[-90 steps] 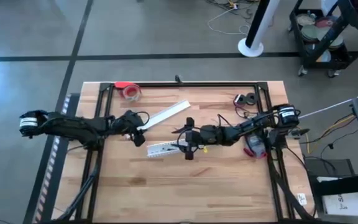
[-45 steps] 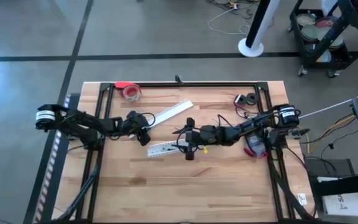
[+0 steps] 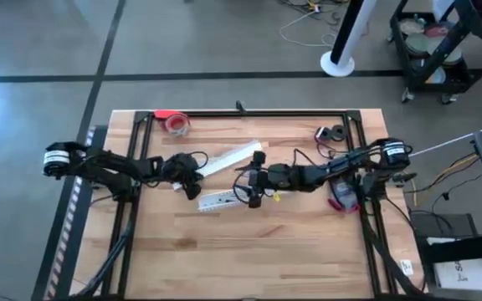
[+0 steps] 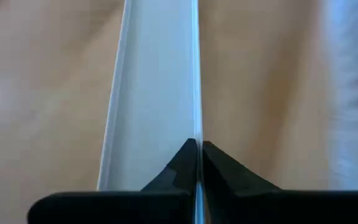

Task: Ziptie cables
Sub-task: Close the white cable duct

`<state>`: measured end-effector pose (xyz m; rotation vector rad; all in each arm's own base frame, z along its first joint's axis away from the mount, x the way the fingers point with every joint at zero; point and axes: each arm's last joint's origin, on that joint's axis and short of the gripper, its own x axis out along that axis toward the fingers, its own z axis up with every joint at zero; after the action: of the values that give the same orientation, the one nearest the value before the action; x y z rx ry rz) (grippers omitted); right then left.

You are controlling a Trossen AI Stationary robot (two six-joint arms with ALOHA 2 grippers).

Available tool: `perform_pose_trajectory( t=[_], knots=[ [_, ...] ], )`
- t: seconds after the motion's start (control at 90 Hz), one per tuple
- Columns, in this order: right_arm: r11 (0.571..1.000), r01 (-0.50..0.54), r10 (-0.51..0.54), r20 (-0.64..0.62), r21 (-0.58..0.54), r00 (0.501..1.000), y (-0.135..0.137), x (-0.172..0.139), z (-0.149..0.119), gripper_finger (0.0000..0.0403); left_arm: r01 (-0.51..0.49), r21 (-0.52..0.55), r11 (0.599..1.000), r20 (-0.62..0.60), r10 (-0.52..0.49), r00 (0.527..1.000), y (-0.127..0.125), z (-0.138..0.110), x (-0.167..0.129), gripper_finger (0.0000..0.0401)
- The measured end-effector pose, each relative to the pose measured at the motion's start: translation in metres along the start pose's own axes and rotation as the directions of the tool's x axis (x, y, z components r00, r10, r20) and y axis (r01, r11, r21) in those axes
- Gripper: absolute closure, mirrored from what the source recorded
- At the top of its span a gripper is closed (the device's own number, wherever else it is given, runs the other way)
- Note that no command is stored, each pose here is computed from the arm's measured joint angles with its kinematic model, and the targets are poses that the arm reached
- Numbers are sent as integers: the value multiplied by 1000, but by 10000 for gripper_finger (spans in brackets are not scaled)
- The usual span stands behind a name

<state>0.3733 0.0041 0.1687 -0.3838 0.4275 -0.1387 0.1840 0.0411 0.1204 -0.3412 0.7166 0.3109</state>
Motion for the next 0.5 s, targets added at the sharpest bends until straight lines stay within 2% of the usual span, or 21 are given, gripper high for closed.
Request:
perform_pose_trajectory(
  t=[0.144, 0.3, 0.444, 0.5],
  knots=[
    [990, -22, 12, -77, -139, 997, -7, 5, 5, 154, 47, -15, 999, 47, -47, 998, -4, 13, -16, 401],
    [974, -36, 12, -108, -224, 994, -10, 18, 7, 128, 94, -66, 993, 112, -86, 990, -7, 29, -33, 401],
    [932, -63, 13, -140, -356, 990, -7, 32, 5, 118, 166, -156, 974, 144, -144, 979, -8, 39, -41, 401],
    [919, -34, -33, -161, -393, 986, -6, 39, 4, 123, 197, -163, 967, 148, -174, 974, -10, 42, -43, 401]
  ],
)
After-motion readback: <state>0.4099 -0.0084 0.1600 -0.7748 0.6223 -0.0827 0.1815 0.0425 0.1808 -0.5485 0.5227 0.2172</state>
